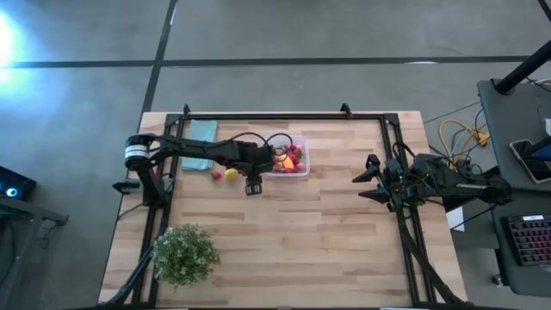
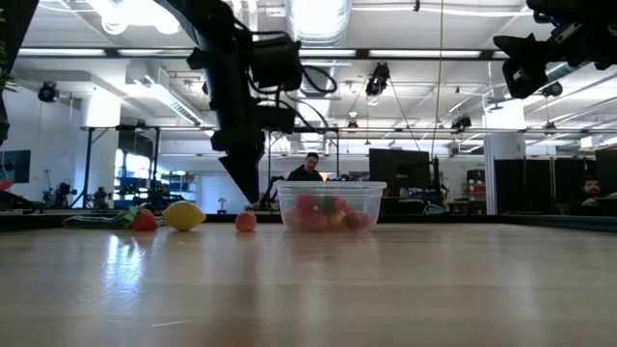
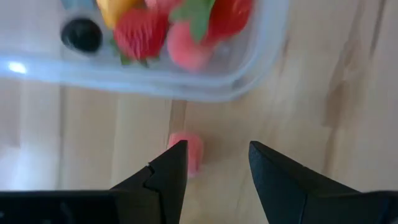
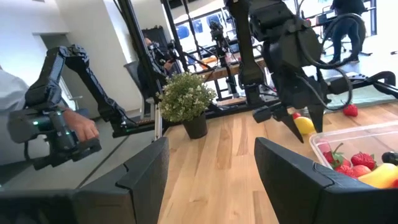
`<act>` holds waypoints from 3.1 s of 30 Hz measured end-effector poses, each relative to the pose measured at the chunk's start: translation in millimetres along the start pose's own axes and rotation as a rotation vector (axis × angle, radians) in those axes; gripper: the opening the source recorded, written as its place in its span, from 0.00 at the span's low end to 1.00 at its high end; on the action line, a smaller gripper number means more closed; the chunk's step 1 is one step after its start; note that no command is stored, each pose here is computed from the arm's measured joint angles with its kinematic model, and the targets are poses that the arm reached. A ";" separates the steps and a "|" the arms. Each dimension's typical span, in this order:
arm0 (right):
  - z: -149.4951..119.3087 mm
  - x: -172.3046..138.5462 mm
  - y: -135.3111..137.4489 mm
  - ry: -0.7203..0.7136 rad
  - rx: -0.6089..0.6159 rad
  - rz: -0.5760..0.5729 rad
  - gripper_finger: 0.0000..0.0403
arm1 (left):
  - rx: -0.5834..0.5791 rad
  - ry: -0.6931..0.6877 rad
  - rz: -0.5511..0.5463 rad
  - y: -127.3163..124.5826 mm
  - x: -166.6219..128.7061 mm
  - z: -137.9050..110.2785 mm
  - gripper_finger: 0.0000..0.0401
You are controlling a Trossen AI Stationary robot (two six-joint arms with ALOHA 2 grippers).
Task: Pick and placing Produce into tupperware
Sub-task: Put the pink peach into the transparent bin
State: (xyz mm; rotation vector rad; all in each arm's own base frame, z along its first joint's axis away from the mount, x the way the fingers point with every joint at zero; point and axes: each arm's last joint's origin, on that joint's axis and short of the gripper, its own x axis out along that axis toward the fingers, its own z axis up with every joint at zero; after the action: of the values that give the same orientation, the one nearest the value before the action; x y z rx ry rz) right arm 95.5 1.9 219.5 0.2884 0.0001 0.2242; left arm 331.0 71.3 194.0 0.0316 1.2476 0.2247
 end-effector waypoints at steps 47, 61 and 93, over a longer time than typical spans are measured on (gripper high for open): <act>-0.9 1.6 -0.7 0.012 0.004 -0.003 0.57 | -0.286 -0.286 0.146 23.0 -27.1 -7.8 0.72; -0.9 1.6 -0.7 0.012 0.003 -0.004 0.57 | -0.273 -0.293 0.127 15.7 -30.0 -17.9 0.73; -0.9 1.6 -0.7 0.013 0.004 -0.004 0.57 | -0.426 -0.267 0.308 57.0 -9.9 -24.5 0.55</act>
State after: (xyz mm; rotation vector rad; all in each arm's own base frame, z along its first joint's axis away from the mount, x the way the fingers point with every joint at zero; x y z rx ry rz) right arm 97.2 1.8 218.5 0.2908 0.0138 0.2224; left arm 296.3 122.7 203.7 -0.1112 0.9053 0.7267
